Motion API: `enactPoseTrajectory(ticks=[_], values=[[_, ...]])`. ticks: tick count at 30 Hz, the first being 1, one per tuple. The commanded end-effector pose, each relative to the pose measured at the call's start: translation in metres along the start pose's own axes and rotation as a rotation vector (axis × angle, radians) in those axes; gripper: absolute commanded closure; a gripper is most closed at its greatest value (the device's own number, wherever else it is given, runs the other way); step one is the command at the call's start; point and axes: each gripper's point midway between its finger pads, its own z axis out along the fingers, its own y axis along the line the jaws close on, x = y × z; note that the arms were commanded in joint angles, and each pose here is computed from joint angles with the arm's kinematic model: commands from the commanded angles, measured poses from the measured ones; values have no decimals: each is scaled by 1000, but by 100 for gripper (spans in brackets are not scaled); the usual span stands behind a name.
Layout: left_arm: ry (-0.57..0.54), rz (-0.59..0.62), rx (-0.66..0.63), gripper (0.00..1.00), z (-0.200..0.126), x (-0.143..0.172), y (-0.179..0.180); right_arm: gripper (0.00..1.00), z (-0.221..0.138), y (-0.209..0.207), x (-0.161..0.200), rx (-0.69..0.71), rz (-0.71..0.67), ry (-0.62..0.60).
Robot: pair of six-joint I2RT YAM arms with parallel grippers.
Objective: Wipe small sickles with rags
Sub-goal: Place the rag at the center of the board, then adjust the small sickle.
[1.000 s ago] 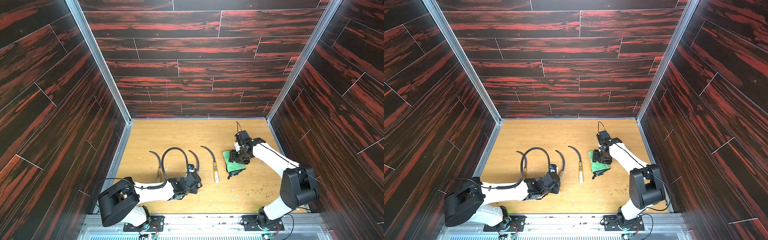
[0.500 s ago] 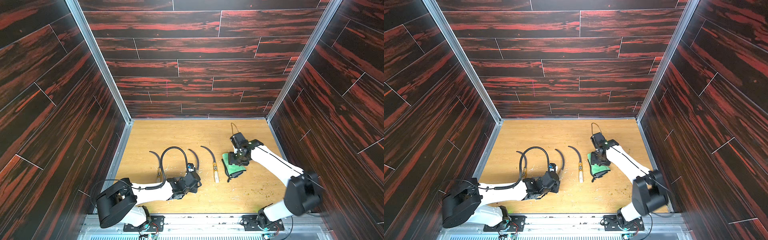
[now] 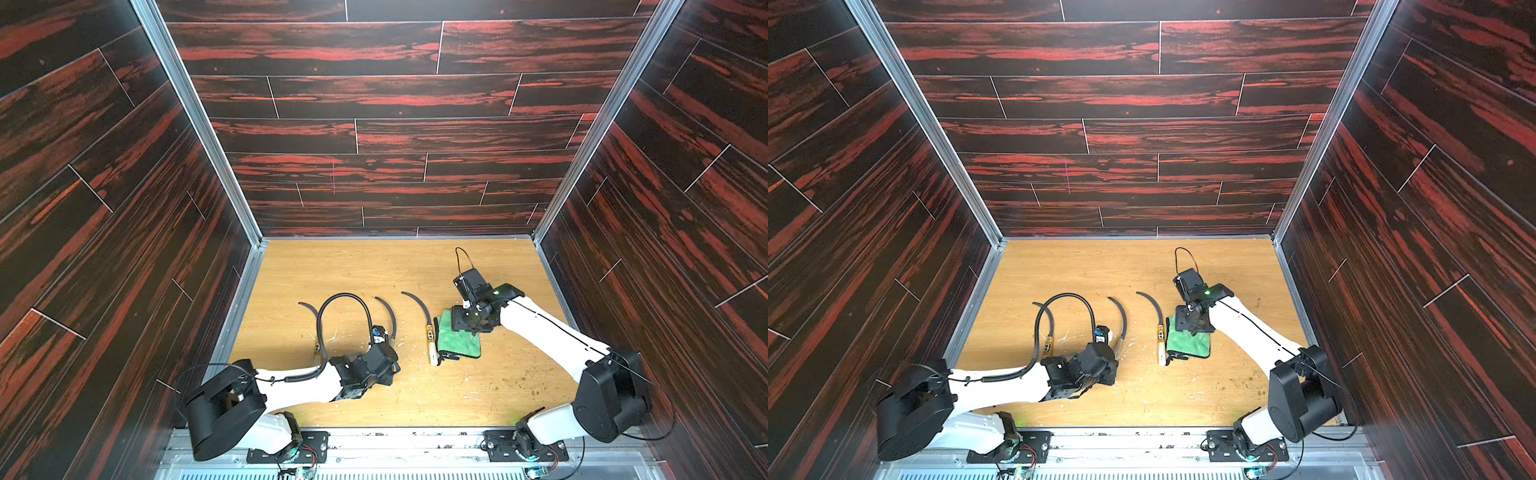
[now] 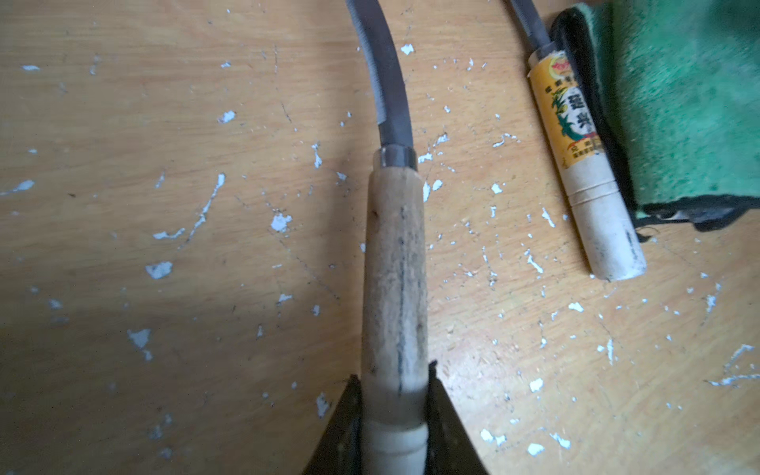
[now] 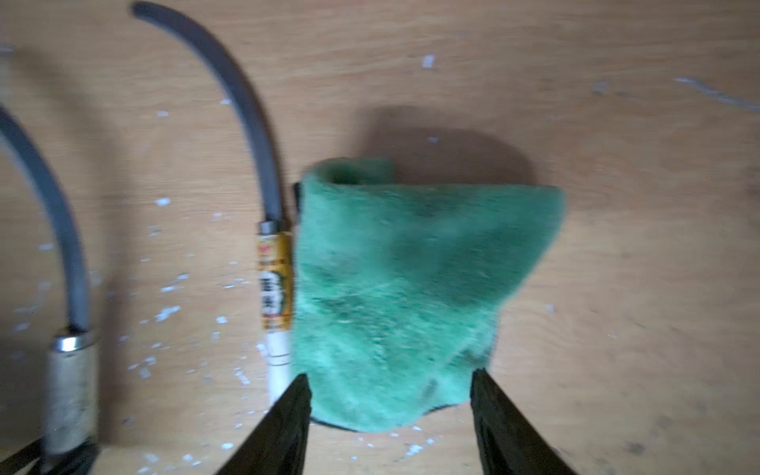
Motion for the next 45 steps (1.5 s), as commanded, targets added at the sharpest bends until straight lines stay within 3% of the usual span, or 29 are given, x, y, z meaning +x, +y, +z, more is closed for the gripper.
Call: enactPoseTrajectory(ticks=[1,7,13,24,35,42,45], values=[[-75,-17,29,84,-15,-16,-1,37,-23,55,-5,-320,-52,-38],[-175,-57,95,84,-39,-35,-5,38,-35,108,3,-640,-86,37],[-217,-80,125,83,-52,-46,-9,38,-45,147,9,-850,-108,94],[-278,-112,186,83,-61,-67,-22,38,-28,178,36,-892,-155,199],[-295,-136,252,83,-67,-70,-32,40,-18,196,32,-925,-164,227],[-283,-140,266,83,-65,-69,-34,47,-15,207,25,-943,-172,230],[-274,-137,265,83,-63,-67,-35,61,-17,211,24,-946,-179,232]])
